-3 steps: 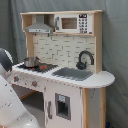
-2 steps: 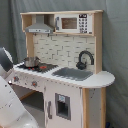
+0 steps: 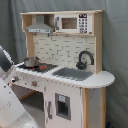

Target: Play with the kitchen

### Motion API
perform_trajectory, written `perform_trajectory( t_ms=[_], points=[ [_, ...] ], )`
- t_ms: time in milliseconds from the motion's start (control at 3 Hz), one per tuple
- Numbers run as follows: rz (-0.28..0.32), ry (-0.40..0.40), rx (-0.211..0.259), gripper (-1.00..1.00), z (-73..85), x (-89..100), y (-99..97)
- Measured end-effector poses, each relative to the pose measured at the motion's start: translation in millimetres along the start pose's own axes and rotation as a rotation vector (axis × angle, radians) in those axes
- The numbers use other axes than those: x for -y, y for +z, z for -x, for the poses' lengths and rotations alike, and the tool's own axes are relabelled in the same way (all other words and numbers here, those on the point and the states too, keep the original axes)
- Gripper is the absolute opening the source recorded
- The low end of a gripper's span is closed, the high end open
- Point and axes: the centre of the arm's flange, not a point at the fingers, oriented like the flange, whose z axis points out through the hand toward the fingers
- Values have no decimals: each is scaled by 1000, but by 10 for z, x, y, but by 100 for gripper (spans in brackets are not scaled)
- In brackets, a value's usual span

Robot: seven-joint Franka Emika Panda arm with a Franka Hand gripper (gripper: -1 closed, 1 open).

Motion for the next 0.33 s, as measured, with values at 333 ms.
perform_trajectory(
  t_ms=[333],
  points=[
    [98,-39,38,100,3,3,-18]
  ],
)
